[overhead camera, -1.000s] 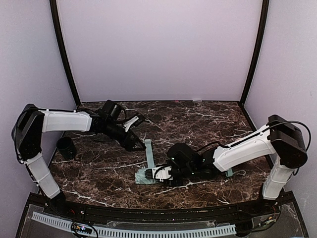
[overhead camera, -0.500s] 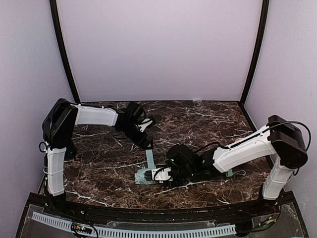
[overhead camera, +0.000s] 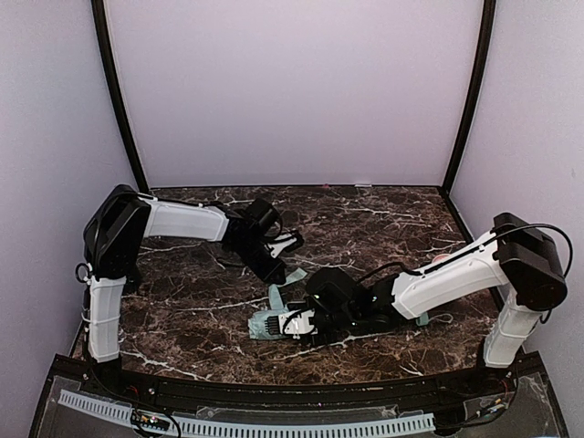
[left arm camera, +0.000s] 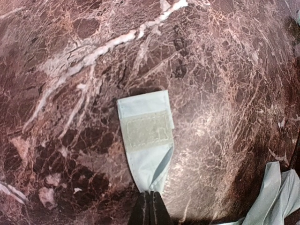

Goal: Put away the umbrella

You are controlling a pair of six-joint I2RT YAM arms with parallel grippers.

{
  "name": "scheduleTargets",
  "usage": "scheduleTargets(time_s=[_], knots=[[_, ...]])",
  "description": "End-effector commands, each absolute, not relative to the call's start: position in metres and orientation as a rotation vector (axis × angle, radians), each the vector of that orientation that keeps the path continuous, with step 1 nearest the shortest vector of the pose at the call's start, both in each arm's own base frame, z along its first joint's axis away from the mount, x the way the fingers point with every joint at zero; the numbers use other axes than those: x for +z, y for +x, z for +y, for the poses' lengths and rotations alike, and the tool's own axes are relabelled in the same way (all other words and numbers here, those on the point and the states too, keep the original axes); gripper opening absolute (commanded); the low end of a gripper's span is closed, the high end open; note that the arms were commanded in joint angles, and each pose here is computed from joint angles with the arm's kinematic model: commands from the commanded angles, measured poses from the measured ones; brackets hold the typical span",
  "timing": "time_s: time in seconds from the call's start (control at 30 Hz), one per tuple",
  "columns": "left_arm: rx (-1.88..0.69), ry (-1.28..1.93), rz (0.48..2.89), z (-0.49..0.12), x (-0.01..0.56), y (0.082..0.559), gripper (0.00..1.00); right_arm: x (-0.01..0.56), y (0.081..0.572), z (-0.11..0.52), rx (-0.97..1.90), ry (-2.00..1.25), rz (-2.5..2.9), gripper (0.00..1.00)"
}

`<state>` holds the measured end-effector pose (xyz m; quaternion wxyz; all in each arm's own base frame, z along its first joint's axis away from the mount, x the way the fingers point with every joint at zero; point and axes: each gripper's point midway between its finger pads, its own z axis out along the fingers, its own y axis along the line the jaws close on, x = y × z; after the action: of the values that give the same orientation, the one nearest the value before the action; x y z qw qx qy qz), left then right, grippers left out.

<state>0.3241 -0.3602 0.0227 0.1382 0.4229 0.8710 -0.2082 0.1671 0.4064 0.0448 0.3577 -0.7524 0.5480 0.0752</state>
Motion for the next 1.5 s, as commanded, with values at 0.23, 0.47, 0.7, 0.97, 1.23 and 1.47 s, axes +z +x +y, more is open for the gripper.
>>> scheduleTargets(time_s=[0.23, 0.47, 0.7, 0.97, 1.23, 1.47], knots=[[-0.386, 1.212, 2.223, -0.377, 0.071, 0.387, 0.00, 0.040, 0.151, 0.384, 0.130, -2.035, 1.431, 0.06], [-0.258, 1.260, 2.149, -0.384, 0.070, 0.420, 0.00, 0.073, 0.134, 0.399, 0.159, -2.054, 1.251, 0.00], [-0.415, 1.305, 2.079, -0.420, 0.083, 0.409, 0.00, 0.065, 0.114, 0.404, 0.358, -2.110, 1.269, 0.00], [-0.443, 1.376, 2.163, -0.415, 0.045, 0.377, 0.00, 0.040, 0.154, 0.389, 0.491, -1.942, 1.587, 0.00], [-0.416, 1.476, 2.154, -0.410, 0.035, 0.371, 0.52, 0.055, 0.161, 0.393, 0.631, -1.865, 1.619, 0.00], [-0.409, 1.231, 1.999, -0.370, 0.133, 0.408, 0.99, 0.060, 0.161, 0.390, 0.642, -1.852, 1.626, 0.00]])
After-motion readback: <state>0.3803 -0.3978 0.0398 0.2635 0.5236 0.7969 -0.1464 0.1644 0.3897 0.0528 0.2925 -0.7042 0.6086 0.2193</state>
